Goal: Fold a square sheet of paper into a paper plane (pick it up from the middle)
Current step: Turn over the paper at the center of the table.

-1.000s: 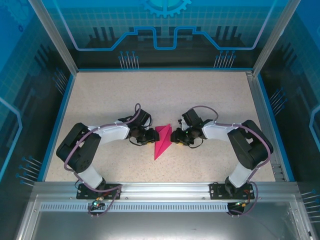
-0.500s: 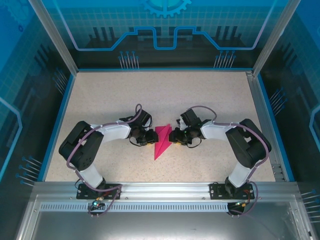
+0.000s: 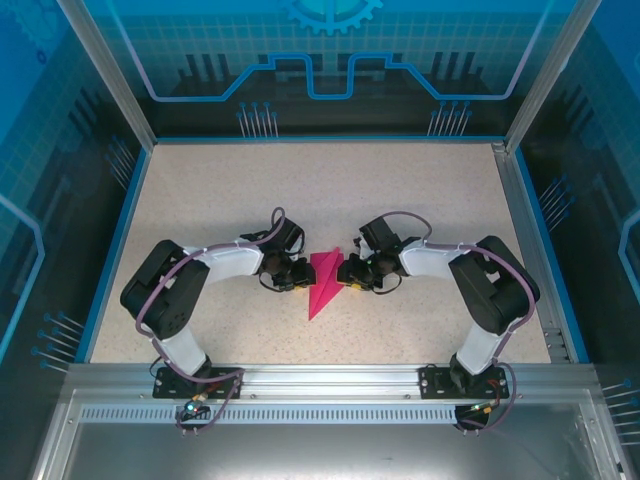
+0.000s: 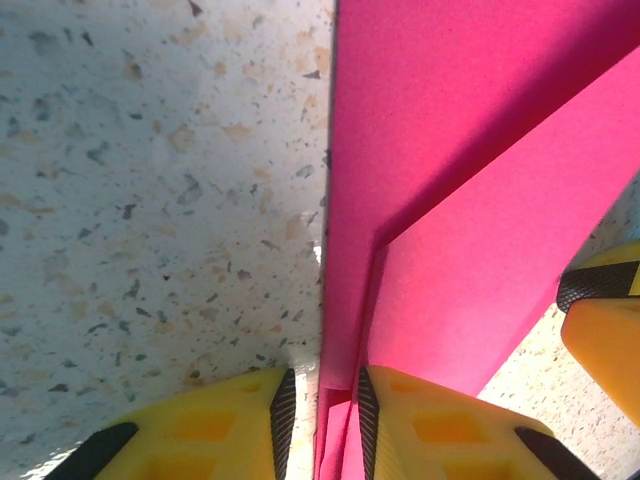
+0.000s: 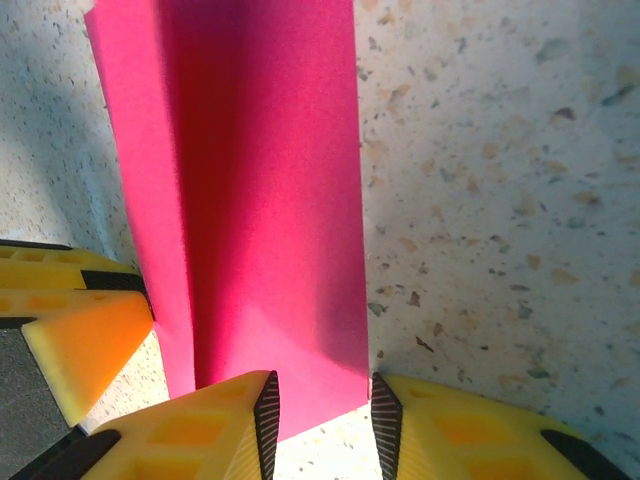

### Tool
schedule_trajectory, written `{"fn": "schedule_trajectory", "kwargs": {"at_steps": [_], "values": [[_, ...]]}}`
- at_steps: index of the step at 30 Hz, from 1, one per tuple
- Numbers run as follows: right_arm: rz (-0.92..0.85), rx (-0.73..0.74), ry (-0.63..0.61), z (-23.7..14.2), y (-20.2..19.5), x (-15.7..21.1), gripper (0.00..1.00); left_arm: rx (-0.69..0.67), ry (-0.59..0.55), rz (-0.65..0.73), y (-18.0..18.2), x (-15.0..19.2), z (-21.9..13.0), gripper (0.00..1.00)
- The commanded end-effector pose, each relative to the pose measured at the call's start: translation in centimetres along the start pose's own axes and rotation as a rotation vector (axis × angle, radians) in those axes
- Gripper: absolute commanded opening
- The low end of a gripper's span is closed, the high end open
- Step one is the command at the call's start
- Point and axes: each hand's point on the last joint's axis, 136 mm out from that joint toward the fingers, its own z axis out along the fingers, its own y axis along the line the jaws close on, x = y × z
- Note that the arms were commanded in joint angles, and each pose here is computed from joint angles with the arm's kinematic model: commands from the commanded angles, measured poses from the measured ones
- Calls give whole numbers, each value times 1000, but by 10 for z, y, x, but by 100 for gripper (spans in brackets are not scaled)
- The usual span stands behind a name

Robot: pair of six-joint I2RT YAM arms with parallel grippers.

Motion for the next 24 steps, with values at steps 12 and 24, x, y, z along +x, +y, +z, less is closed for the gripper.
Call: {"fn": "schedule_trajectory", "kwargs": {"at_steps": [12, 24], "values": [[-1, -79, 5, 10, 28, -1, 36, -23, 39, 34, 3, 10, 17, 25], [2, -77, 18, 13, 27, 2, 39, -19, 41, 32, 2, 10, 17, 25]]}}
